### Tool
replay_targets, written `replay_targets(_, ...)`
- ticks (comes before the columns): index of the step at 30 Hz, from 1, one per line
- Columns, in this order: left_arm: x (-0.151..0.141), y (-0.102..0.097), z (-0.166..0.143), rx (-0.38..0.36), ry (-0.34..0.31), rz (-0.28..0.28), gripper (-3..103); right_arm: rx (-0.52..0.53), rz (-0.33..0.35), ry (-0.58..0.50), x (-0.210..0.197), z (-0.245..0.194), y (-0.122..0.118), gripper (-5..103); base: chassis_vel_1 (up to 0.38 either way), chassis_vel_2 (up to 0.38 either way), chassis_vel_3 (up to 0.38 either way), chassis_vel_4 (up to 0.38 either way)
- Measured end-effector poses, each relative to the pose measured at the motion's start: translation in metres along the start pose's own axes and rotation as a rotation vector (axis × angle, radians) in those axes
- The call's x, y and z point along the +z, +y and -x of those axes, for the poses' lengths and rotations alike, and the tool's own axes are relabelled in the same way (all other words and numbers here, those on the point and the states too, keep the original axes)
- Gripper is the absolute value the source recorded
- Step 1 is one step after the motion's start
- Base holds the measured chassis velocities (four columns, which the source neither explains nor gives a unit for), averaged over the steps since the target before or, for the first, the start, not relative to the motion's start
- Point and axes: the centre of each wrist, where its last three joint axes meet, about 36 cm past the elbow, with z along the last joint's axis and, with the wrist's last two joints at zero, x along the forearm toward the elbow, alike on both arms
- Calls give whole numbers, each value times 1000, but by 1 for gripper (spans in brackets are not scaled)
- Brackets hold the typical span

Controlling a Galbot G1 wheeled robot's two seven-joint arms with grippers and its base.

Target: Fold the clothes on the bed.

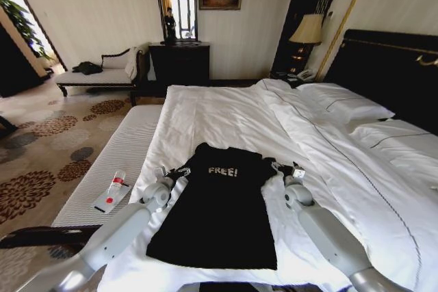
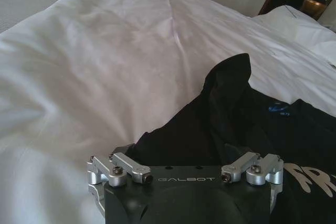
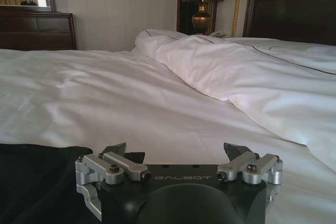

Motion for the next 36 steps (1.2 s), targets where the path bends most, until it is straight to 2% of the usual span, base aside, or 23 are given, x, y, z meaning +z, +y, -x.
replay_targets(1,1,0,1,-10,3,0,90,2,0,0,0,0,0,100,0,0,0,0)
replay_targets(3,2,0,1,-13,4,0,90,3,1,-1,0,0,0,100,0,0,0,0)
replay_targets(6,4,3,2,-31,-2,-1,74,5,2,-1,1,0,0,100,0,0,0,0)
replay_targets(8,4,3,2,-35,-6,-5,74,6,2,-1,2,0,0,100,0,0,0,0)
replay_targets(11,4,5,-1,-47,-19,-15,58,8,5,1,2,1,-1,100,0,0,0,0)
replay_targets(12,4,5,-1,-47,-19,-15,58,8,5,1,2,1,-1,100,0,0,0,0)
replay_targets(14,4,5,-2,-49,-24,-17,47,5,11,3,1,3,-1,100,0,0,0,0)
replay_targets(15,4,6,-2,-54,-31,-20,42,-7,36,12,-1,6,-1,100,0,0,0,0)
replay_targets(16,4,6,-2,-54,-31,-20,42,-7,36,12,-1,6,-1,100,0,0,0,0)
replay_targets(17,3,6,-2,-55,-34,-20,42,-16,62,21,-3,8,-2,100,0,0,0,0)
replay_targets(19,3,6,0,-60,-49,-14,31,-54,150,60,-14,15,-4,100,0,0,0,0)
replay_targets(21,3,6,1,-55,-69,-8,20,-87,309,122,-39,26,-11,100,0,0,0,0)
replay_targets(22,3,6,1,-55,-69,-8,20,-87,309,122,-39,26,-11,100,0,0,0,0)
replay_targets(24,1,5,1,-51,-85,-17,10,-131,476,174,-61,38,-24,100,0,0,0,0)
replay_targets(25,1,5,1,-51,-85,-17,10,-131,476,174,-61,38,-24,100,0,0,0,0)
replay_targets(26,-1,6,1,-52,-92,-20,10,-148,526,189,-65,43,-30,100,0,0,0,0)
replay_targets(27,-4,6,1,-53,-104,-25,2,-177,582,206,-69,49,-39,100,0,0,0,0)
replay_targets(29,-9,7,2,-56,-115,-29,1,-208,626,236,-71,55,-47,100,0,0,0,0)
replay_targets(36,-16,8,3,-61,-126,-32,1,-231,635,305,-49,62,-49,100,0,0,0,0)
